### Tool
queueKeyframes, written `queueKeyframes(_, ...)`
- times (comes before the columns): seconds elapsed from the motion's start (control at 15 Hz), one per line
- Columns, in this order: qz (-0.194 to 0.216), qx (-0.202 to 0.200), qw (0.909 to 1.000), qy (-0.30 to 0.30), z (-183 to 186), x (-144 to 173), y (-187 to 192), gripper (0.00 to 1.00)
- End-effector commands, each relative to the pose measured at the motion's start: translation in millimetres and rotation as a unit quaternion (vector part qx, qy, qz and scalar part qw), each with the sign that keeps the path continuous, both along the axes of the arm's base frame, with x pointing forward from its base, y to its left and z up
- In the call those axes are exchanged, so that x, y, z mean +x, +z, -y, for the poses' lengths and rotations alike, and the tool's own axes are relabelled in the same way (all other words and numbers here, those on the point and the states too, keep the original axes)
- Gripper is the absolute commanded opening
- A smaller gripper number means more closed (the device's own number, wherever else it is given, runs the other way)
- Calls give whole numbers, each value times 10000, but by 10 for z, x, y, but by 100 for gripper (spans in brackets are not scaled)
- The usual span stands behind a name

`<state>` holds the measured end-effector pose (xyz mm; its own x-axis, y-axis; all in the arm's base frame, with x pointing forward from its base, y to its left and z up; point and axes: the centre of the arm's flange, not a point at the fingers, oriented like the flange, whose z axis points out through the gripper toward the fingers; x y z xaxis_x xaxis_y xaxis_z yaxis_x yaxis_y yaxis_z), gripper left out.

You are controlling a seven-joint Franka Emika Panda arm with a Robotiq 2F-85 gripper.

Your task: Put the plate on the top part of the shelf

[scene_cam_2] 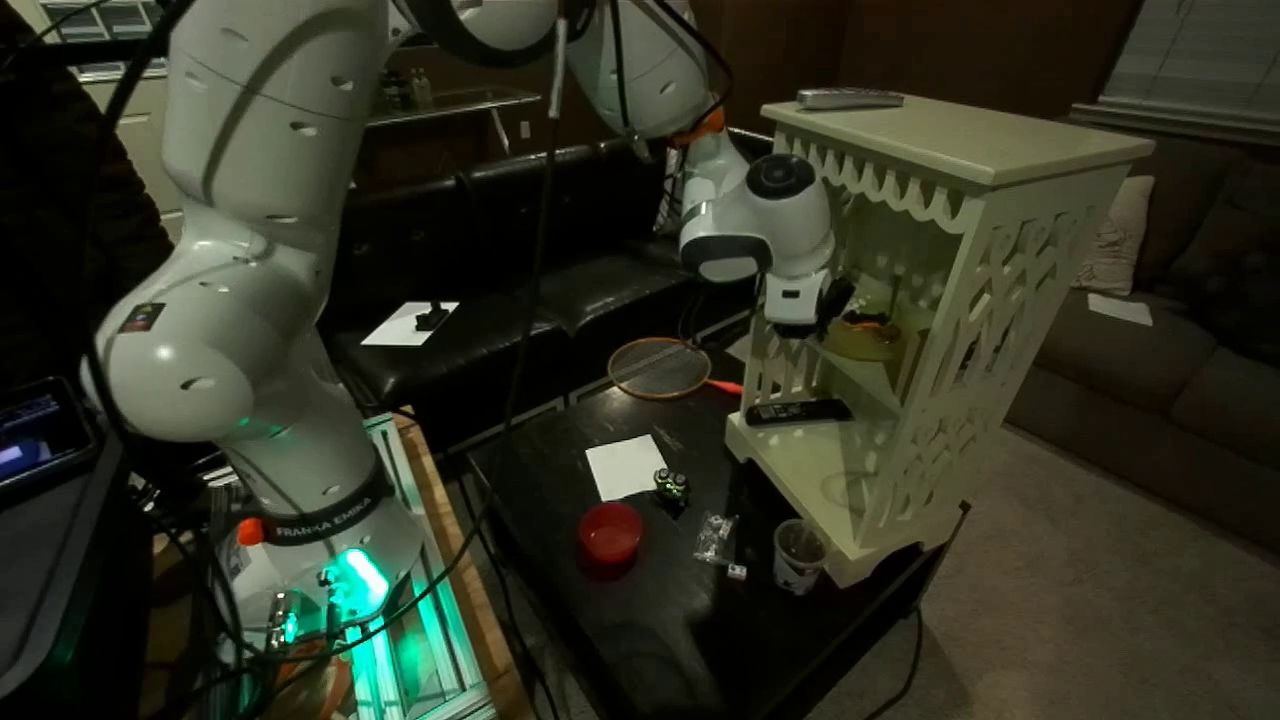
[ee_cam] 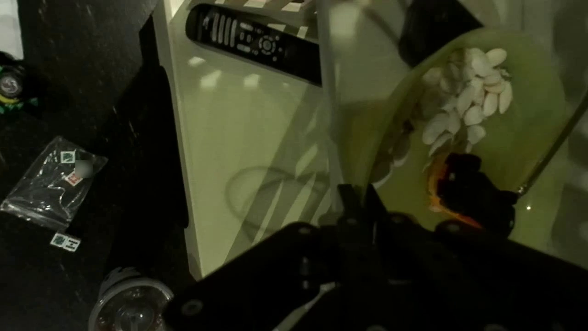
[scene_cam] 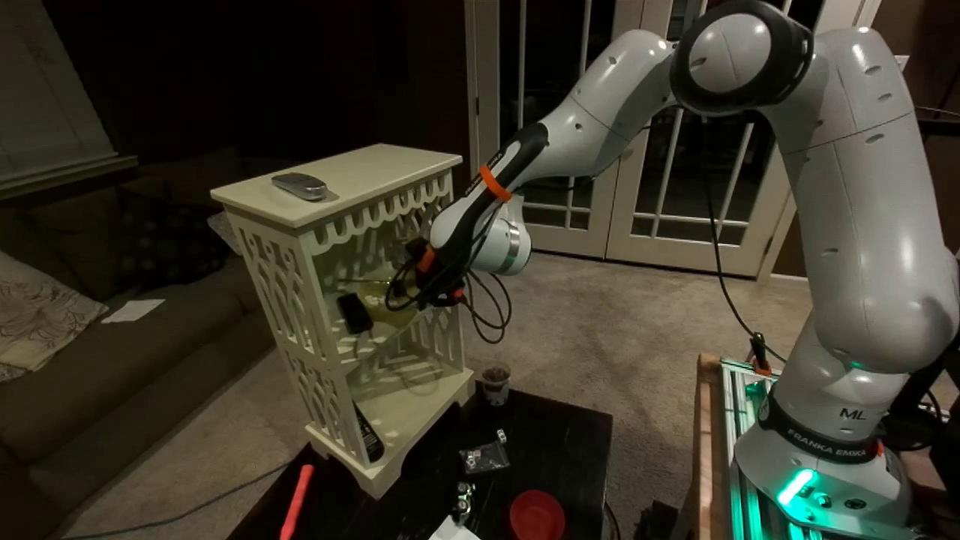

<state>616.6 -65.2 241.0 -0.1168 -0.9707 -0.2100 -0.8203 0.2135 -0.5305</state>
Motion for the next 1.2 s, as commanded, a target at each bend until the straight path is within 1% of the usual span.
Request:
queueKeyframes(0.0,351,110,9992,180,69,-422,119,1)
queueKeyframes(0.2,413,25,9969,672,73,-633,274,1)
queueKeyframes(0.4,345,-168,9924,1170,85,-885,430,1)
queueKeyframes(0.6,165,-301,9839,1755,98,-1155,524,1)
queueKeyframes(0.73,10,-309,9739,2248,59,-1298,558,1)
queueKeyframes(0.87,-45,-296,9615,2732,20,-1404,602,1)
queueKeyframes(1.0,54,-310,9494,3123,11,-1457,663,1)
queueKeyframes(1.13,167,-333,9396,3403,39,-1467,740,1)
